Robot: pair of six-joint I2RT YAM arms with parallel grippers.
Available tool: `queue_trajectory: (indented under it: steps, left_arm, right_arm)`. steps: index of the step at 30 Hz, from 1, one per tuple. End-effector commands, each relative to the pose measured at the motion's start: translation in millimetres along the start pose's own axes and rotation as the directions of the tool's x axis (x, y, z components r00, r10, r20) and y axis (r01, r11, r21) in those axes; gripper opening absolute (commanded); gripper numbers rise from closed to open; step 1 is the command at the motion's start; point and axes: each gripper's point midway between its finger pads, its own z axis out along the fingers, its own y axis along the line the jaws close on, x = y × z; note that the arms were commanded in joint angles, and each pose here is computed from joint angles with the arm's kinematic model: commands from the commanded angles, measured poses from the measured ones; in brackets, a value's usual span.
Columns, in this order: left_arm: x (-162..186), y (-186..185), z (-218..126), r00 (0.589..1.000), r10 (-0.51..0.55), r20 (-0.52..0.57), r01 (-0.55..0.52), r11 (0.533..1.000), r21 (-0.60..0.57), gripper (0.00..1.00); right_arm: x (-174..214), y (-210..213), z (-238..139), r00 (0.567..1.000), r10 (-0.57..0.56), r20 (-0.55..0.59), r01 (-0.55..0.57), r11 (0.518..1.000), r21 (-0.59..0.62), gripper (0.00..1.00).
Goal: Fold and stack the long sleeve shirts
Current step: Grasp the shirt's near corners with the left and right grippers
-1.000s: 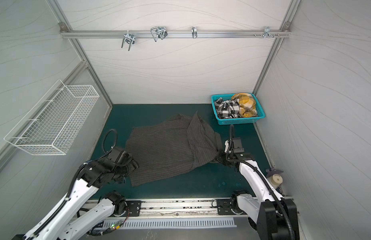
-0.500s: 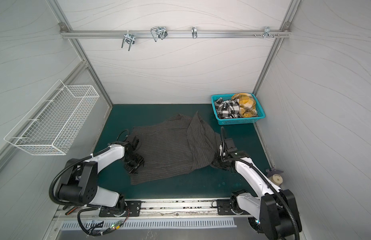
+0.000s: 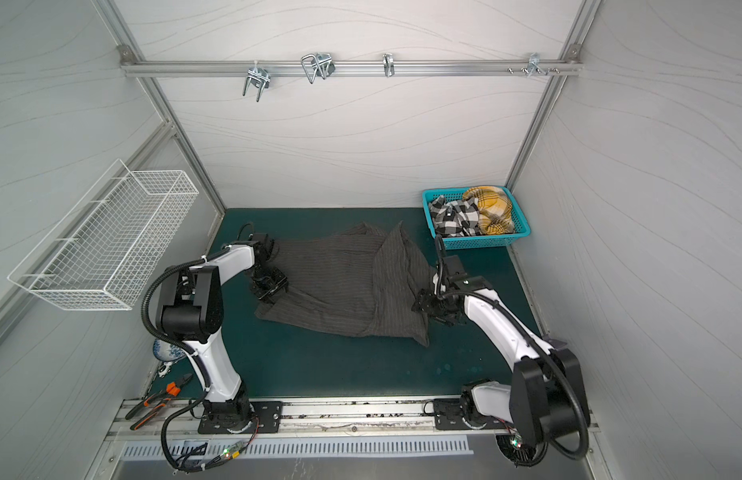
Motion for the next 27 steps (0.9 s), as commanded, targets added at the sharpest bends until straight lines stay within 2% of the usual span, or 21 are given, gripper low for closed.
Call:
queue_trajectory:
  steps: [1, 3, 4, 5, 8, 10, 11, 15, 20, 23, 27]
  left_arm:
    - [-14.8, 20.2, -43.8, 0.990, 0.043, 0.136, -0.041, 0.999, -0.023, 0.68]
    - [4.2, 41.4, -62.1, 0.986, 0.015, 0.165, -0.016, 1.000, 0.007, 0.76]
    - [17.5, 57.9, -62.2, 0.988, -0.011, 0.156, 0.010, 1.000, 0.012, 0.79]
    - [28.3, 71.7, -59.5, 0.990, -0.049, 0.135, 0.044, 0.998, 0.038, 0.87]
    - [40.3, 85.3, -44.6, 0.988, -0.145, 0.058, 0.133, 0.974, 0.182, 0.97]
    - [34.6, 82.9, -41.8, 0.983, -0.184, 0.022, 0.173, 0.952, 0.251, 0.94]
    - [29.4, 77.3, -41.3, 0.983, -0.181, 0.014, 0.170, 0.943, 0.287, 0.89]
    - [9.2, 64.9, -37.0, 0.983, -0.184, 0.012, 0.170, 0.930, 0.325, 0.81]
    - [-10.3, 61.3, -21.3, 0.979, -0.205, -0.006, 0.197, 0.931, 0.308, 0.76]
    - [-14.1, 62.9, -9.5, 0.975, -0.218, -0.033, 0.218, 0.935, 0.280, 0.66]
    - [-16.2, 65.1, 1.1, 0.975, -0.218, -0.037, 0.220, 0.939, 0.266, 0.62]
  right_arm:
    - [-5.6, 2.4, 5.6, 0.999, -0.035, -0.038, 0.036, 0.999, 0.011, 0.74]
    - [-10.5, 3.1, 6.9, 0.998, -0.043, -0.034, 0.044, 0.999, 0.020, 0.73]
    - [-12.1, 3.1, 7.0, 0.998, -0.048, -0.031, 0.048, 0.999, 0.024, 0.73]
    - [-13.4, 3.7, 7.2, 0.998, -0.049, -0.027, 0.050, 0.999, 0.022, 0.73]
    - [-9.8, 7.3, 8.9, 0.998, -0.047, -0.031, 0.047, 0.999, 0.000, 0.70]
    - [-2.8, 9.4, 10.4, 0.998, -0.052, -0.038, 0.052, 0.999, -0.006, 0.68]
    - [1.5, 10.2, 11.3, 0.998, -0.056, -0.040, 0.056, 0.998, -0.009, 0.67]
    - [16.5, 10.6, 14.5, 0.998, -0.046, -0.048, 0.044, 0.998, -0.037, 0.63]
    - [29.9, 10.7, 13.8, 0.997, -0.055, -0.051, 0.052, 0.997, -0.058, 0.62]
    - [33.8, 9.9, 10.7, 0.997, -0.060, -0.052, 0.057, 0.996, -0.062, 0.63]
    - [38.1, 10.1, 4.3, 0.997, -0.061, -0.036, 0.058, 0.995, -0.075, 0.64]
